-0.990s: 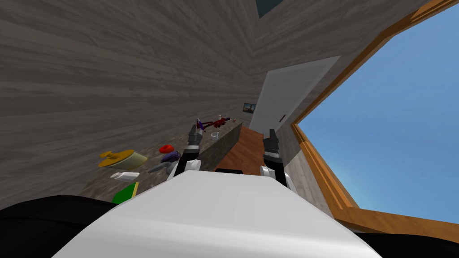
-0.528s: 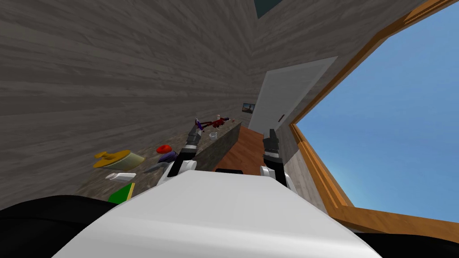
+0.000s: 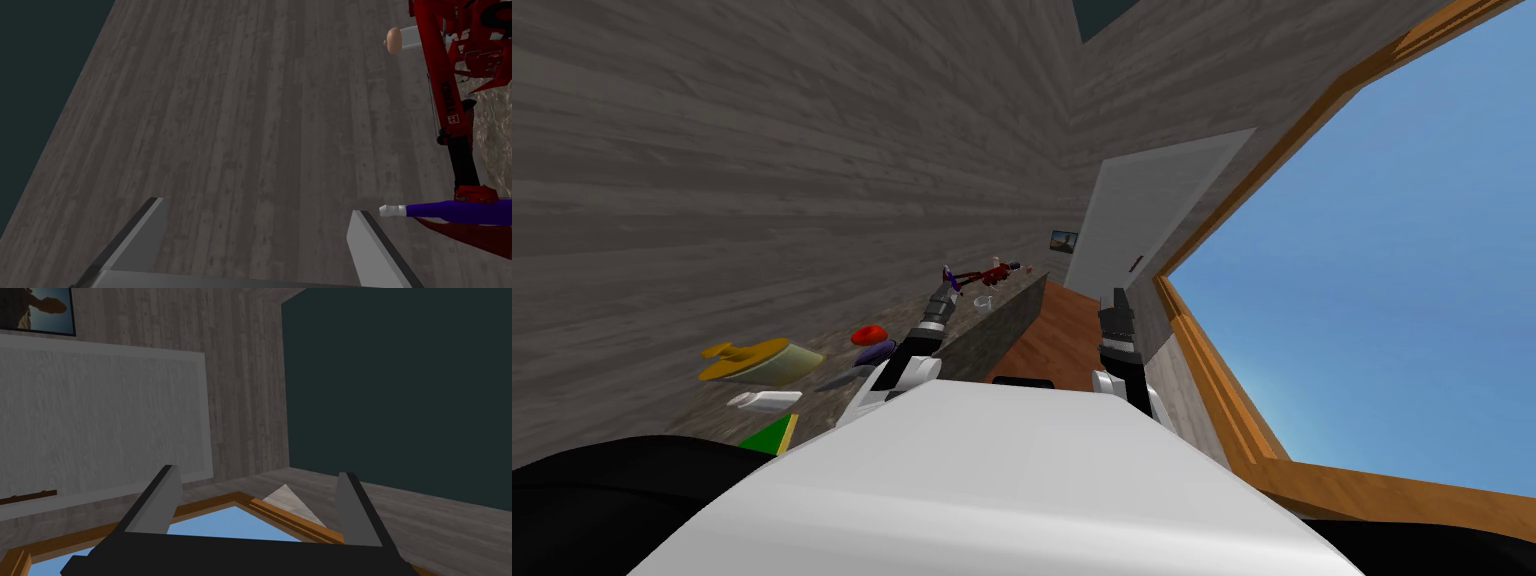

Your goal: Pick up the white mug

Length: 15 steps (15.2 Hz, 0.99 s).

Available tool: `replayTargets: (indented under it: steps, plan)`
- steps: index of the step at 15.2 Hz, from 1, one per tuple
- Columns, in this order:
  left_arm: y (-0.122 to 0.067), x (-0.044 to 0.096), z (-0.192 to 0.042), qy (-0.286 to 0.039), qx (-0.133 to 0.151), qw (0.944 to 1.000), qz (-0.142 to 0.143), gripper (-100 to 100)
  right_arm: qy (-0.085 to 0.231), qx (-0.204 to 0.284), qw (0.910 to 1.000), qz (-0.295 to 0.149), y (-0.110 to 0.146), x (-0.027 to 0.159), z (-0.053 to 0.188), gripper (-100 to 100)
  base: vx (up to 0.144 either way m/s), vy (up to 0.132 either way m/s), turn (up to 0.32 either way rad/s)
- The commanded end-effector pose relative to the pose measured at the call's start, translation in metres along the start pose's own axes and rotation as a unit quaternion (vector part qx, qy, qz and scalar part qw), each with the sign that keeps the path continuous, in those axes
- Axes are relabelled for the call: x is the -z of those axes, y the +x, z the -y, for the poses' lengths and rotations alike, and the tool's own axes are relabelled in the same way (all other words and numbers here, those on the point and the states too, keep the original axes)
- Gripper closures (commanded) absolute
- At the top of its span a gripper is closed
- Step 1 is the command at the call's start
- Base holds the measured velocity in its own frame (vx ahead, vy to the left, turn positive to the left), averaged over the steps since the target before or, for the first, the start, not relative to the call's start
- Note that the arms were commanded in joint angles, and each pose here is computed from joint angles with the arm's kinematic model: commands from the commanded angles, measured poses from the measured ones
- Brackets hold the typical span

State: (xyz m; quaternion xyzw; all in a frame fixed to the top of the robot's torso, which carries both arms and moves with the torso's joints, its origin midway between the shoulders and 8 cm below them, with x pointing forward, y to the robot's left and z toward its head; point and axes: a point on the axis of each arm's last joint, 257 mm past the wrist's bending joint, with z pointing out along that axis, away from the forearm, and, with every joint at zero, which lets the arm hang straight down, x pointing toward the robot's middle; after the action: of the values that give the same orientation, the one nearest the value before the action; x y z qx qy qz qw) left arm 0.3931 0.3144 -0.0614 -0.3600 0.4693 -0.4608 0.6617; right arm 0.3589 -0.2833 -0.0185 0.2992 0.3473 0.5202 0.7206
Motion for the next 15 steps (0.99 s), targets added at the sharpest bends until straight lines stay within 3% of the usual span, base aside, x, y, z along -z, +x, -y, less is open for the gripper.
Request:
replayTargets:
  steps: [1,8,15]
  plan:
    - [-0.003,0.001,-0.010,-0.023,-0.008,0.9997,-0.002,-100,0.000,0.000,1.0000,0.000,0.000,0.000,0.000,0,0.015,-0.058,-0.018]
    - [-0.014,0.002,-0.030,-0.070,-0.027,0.9972,-0.005,-100,0.000,0.000,1.0000,0.000,0.000,0.000,0.000,0,0.018,-0.033,-0.015]
    - [-0.031,0.007,-0.054,-0.130,-0.052,0.9901,-0.010,-100,0.000,0.000,1.0000,0.000,0.000,0.000,0.000,0,0.025,-0.036,-0.023]
